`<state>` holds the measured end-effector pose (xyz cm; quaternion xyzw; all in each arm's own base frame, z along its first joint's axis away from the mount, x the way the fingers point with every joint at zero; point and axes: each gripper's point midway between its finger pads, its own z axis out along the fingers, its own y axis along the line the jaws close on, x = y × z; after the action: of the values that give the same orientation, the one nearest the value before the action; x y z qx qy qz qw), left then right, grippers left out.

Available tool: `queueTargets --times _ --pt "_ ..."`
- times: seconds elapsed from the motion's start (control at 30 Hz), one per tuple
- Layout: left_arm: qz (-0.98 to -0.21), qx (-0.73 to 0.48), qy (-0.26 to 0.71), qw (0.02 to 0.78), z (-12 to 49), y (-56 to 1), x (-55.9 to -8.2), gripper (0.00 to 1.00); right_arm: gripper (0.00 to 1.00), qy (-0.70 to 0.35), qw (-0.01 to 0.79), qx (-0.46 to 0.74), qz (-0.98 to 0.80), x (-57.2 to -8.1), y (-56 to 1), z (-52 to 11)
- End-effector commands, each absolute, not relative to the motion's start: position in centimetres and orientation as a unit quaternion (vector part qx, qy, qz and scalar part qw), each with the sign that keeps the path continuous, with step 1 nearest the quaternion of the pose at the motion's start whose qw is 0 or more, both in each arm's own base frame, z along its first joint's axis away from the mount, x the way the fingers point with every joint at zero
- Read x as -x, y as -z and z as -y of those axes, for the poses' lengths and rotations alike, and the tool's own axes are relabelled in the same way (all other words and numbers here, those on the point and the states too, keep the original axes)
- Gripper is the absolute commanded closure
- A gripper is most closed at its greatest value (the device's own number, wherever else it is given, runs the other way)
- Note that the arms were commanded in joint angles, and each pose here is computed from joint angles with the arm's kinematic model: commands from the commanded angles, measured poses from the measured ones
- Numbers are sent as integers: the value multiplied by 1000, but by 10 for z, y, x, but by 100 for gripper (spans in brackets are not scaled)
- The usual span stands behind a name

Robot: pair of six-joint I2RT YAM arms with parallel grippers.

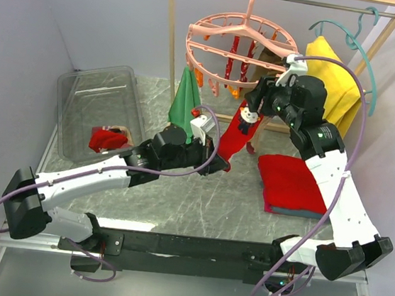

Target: Remove the socks clipped to the hanger

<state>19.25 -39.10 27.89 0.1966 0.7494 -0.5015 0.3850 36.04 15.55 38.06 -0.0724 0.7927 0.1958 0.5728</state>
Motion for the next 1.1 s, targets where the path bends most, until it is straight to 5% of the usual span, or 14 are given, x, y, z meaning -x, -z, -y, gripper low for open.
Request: queueTargets --times 0.0,0.8,0.9,1.07 --pt "-732 -201 526 384 387 -299 -180 99 35 -234 599 99 -759 -362 -403 -166" --pt "-713 -194 546 395 361 -325 -161 99 40 -296 572 122 -755 -374 -389 -189" --pt "-711 -192 548 396 359 -326 -160 99 47 -307 571 121 -752 -373 -389 -192" --pt "-728 -186 525 399 353 -310 -165 99 78 -311 574 106 -750 -374 -393 -191"
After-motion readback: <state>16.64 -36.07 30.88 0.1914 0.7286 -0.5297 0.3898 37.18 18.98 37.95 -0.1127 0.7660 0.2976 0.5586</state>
